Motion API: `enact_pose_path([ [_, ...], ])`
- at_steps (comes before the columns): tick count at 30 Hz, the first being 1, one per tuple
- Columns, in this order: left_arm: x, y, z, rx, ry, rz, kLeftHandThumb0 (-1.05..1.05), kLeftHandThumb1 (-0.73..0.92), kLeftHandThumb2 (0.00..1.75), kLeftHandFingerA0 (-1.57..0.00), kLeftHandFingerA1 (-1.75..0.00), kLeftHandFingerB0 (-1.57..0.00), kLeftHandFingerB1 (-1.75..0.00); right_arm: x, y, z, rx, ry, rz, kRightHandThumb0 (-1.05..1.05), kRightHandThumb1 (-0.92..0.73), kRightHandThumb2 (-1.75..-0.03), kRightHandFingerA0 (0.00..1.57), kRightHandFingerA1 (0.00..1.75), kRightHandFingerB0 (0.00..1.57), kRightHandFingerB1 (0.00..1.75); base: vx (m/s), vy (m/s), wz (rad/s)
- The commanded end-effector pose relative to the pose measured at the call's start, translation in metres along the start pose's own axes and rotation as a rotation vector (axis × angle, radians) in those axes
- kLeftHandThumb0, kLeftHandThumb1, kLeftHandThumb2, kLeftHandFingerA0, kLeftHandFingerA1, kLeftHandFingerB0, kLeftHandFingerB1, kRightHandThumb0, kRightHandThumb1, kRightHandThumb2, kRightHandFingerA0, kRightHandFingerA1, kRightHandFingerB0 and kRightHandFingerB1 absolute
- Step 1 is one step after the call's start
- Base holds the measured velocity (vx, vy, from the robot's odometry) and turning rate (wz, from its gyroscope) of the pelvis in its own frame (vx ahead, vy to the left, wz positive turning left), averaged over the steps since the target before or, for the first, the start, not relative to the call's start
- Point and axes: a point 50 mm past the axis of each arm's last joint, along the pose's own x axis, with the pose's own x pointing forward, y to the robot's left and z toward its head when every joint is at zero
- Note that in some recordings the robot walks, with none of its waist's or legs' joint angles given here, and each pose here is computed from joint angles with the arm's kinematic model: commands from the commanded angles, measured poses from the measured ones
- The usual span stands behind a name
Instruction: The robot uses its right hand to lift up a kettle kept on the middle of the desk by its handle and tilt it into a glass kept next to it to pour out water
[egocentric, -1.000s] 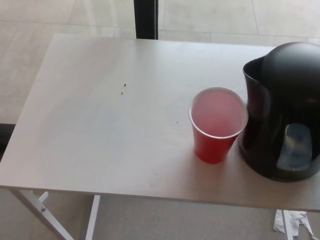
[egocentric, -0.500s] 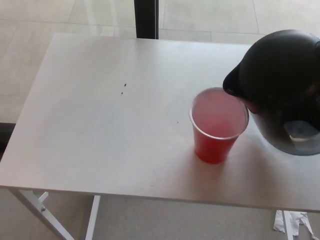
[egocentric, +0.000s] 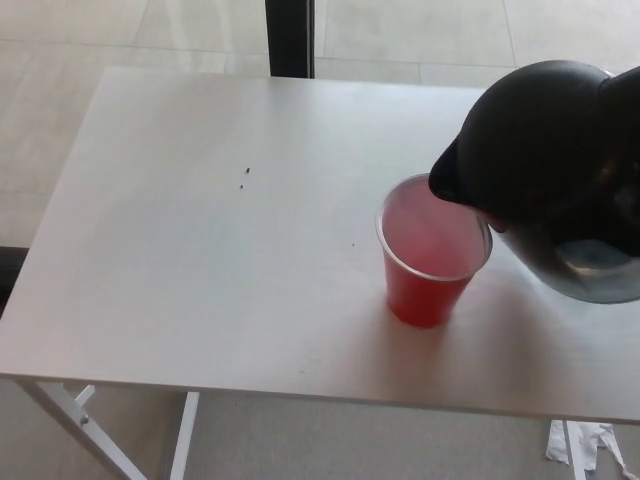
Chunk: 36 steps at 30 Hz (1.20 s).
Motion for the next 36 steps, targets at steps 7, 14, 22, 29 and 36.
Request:
enact_pose_path([
  [7,-0.001,0.01,0.011,0.022,-0.013,0.024,-1.05,0.33,1.21,-0.59,-0.58,-0.41,-0.84,0.018,-0.002,0.028,-0.21,-0.14,0.116,-0.11,-0.52,-1.11,0.89,1.75,0.8,1.5,0.0,0.0,0.0],
  [14,0.0,0.012,0.016,0.022,-0.028,0.021,-1.05,0.47,0.93,-0.57,-0.6,-0.43,-0.83,0.031,-0.006,0.047,-0.334,-0.219,0.167,-0.18,-0.59,-0.97,0.89,1.7,0.86,1.31,0.0,0.0,0.0],
  [22,0.002,0.014,0.022,0.022,-0.039,0.033,-1.05,0.33,1.2,-0.59,-0.58,-0.42,-0.84,0.039,-0.006,0.061,-0.375,-0.251,0.198,-0.13,-0.55,-1.01,0.94,1.73,0.84,1.51,0.0,0.0,0.0],
  [29,0.001,0.015,0.026,0.049,-0.046,0.038,-1.05,0.35,1.22,-0.58,-0.58,-0.4,-0.84,0.038,0.003,0.07,-0.467,-0.314,0.294,-0.2,-0.63,-0.86,0.88,1.75,0.7,1.56,0.0,0.0,0.0],
  [36,0.001,0.016,0.026,0.026,-0.044,0.038,-1.05,0.34,1.21,-0.59,-0.59,-0.41,-0.84,0.037,0.012,0.084,-0.498,-0.359,0.338,-0.17,-0.47,-1.02,1.16,1.39,1.02,1.31,0.0,0.0,0.0],
])
